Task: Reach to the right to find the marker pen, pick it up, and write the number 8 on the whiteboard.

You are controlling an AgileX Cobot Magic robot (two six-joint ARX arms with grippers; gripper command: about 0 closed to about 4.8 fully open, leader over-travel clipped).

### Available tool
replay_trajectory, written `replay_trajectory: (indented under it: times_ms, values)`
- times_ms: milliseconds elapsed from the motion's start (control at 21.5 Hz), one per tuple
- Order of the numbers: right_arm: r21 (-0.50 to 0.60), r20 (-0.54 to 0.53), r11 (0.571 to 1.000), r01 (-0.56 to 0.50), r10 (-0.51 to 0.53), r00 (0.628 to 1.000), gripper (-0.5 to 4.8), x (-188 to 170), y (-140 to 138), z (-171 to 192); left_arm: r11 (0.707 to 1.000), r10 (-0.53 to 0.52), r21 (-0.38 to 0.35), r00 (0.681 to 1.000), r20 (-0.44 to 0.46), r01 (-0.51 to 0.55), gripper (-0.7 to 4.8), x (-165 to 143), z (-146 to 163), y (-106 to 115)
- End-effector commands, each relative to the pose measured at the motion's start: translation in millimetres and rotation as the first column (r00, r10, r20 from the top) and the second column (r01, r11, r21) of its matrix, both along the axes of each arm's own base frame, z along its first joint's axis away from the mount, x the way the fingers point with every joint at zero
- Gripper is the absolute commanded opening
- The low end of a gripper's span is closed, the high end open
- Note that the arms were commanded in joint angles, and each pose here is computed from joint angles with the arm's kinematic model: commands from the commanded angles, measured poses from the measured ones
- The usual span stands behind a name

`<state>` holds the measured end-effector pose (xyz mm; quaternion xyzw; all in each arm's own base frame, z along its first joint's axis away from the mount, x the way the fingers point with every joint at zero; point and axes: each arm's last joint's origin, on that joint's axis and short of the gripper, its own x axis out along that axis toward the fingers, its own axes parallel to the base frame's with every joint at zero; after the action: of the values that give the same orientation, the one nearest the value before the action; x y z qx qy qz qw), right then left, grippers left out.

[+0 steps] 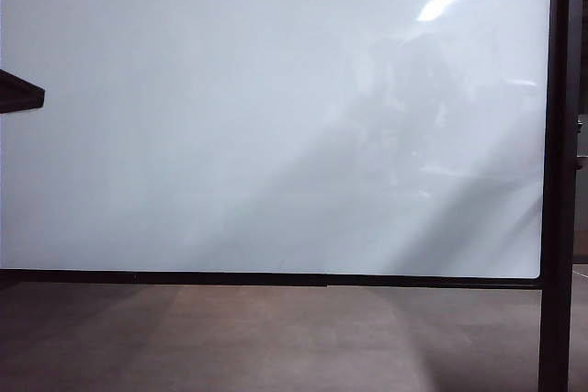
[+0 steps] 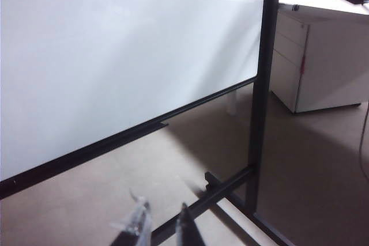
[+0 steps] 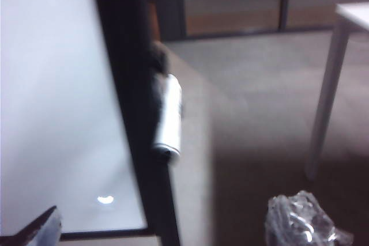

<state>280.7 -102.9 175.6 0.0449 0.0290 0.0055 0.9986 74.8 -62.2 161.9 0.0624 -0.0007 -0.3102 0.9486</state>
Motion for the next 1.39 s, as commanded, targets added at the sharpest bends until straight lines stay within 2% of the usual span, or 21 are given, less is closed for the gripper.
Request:
replay_trajectory:
  times_ms: [46,418,836,929,1162,1301,1394]
  values:
    - [-0.044,0.05,0.997,-0.056,0.058,0.997,4.54,26,-7,-5,1.0,0.002,0.0,1.0,0.002,-0.002,0.66,0,0,0]
    - [-0.03,0.082,0.994,-0.104,0.106,0.991,4.53,83,-19,-20,1.0,-0.002,0.003,1.0,-0.001,0.002,0.66,0,0,0]
    - [-0.017,0.071,0.991,-0.13,0.131,0.989,4.48,103,-14,-32,1.0,-0.002,0.003,1.0,-0.001,0.002,0.66,0,0,0]
    - [-0.013,0.062,0.991,-0.13,0.131,0.989,4.18,104,-12,-37,1.0,-0.002,0.003,1.0,-0.001,0.002,0.66,0,0,0]
    - [-0.006,0.057,0.99,-0.138,0.138,0.989,4.15,109,-10,-41,1.0,-0.002,0.003,1.0,-0.001,0.002,0.66,0,0,0]
    - [-0.014,0.072,0.989,-0.147,0.148,0.986,3.19,114,-7,-37,1.0,-0.002,0.003,1.0,-0.001,0.002,0.66,0,0,0]
    - [-0.015,0.074,0.989,-0.15,0.15,0.986,3.01,115,-7,-36,1.0,-0.002,0.003,1.0,-0.002,0.002,0.66,0,0,0]
